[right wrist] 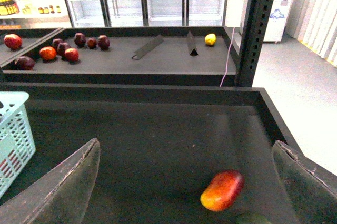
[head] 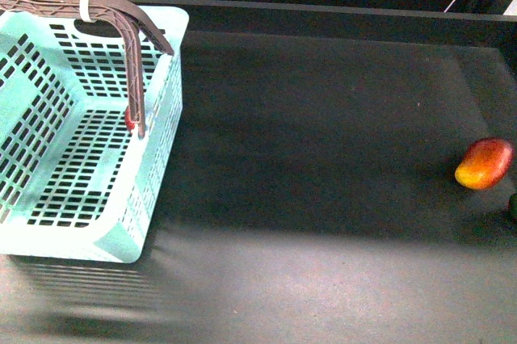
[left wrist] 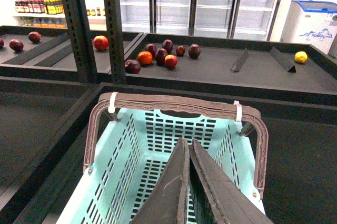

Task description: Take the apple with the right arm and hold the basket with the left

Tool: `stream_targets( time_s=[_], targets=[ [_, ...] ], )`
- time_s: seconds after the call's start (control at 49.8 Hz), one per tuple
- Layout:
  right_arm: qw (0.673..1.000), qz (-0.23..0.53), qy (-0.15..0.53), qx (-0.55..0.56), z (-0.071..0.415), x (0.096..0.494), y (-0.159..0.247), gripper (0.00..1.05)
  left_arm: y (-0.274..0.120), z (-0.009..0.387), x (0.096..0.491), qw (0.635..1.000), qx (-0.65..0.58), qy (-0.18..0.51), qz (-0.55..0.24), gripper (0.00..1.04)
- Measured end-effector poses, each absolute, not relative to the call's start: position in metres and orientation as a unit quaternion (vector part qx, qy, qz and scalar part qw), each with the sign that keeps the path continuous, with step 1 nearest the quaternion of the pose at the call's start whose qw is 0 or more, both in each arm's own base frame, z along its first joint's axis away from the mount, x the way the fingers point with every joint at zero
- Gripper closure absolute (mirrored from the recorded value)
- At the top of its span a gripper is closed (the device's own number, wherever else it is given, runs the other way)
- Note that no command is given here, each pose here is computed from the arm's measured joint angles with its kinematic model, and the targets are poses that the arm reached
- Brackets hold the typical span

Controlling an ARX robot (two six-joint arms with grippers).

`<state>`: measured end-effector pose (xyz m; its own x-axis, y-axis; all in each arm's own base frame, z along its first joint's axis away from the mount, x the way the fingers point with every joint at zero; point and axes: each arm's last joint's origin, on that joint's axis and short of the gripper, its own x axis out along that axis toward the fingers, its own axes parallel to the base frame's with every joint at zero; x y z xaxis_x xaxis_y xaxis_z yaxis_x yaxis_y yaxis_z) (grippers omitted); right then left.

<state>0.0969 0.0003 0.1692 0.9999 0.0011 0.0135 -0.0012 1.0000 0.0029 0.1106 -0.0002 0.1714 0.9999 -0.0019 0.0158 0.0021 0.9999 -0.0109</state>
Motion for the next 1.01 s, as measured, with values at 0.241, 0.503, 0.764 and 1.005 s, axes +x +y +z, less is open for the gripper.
stream_targets(
  time_s=[0.241,0.503,0.764,1.005],
  targets=[
    [1.000,0.000,-0.007,0.002,0.169,0.097,0.000,0.09,0.000,0.167,0.102,1.000,-0.005,0.010,-0.001,1.01],
    [1.000,0.001,-0.007,0.001,0.169,0.097,0.000,0.09,0.000,0.168,0.097,1.000,-0.005,-0.005,-0.001,1.01],
    [1.000,0.001,-0.007,0.001,0.169,0.097,0.000,0.09,0.000,0.168,0.097,1.000,-0.005,-0.005,-0.001,1.01],
    [1.000,0.001,-0.007,0.002,0.169,0.097,0.000,0.09,0.000,0.168,0.097,1.000,-0.005,-0.005,-0.001,1.01]
  ],
)
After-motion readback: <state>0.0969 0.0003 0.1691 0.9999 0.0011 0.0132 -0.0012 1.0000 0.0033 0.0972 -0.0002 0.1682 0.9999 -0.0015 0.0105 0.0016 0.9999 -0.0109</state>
